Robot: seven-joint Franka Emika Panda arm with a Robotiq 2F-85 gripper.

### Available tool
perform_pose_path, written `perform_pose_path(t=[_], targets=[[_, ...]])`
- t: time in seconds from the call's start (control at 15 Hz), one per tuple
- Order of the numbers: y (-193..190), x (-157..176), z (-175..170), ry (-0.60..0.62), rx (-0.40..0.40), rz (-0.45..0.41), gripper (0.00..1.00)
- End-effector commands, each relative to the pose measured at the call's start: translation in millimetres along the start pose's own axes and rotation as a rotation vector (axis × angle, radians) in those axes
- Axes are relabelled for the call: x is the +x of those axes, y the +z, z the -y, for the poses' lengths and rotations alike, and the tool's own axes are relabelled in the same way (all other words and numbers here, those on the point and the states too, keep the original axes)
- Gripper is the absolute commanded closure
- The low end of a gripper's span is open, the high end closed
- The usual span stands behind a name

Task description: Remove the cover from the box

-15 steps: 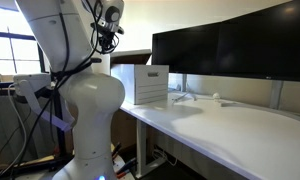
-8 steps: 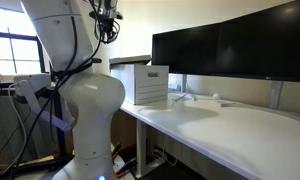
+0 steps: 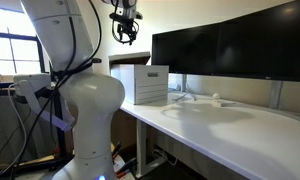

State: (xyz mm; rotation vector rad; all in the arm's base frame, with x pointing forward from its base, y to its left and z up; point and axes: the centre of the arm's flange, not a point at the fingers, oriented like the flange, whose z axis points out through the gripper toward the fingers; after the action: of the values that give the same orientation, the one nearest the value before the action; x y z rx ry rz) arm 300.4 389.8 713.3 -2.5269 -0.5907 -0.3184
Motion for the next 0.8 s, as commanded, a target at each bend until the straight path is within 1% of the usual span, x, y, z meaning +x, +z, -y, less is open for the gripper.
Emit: perform_pose_path(t=[0.0,0.4,0.6,0.73], targets=[[11,-7,-19,0.023,-0.053,0.037,0.0],[44,-17,-30,0.036,-0.098,0.119,0.0],[62,-21,-36,0.049,-0.103,0.155,0.0],[79,-25,-30,0.051,-0.102,0.181,0.0]])
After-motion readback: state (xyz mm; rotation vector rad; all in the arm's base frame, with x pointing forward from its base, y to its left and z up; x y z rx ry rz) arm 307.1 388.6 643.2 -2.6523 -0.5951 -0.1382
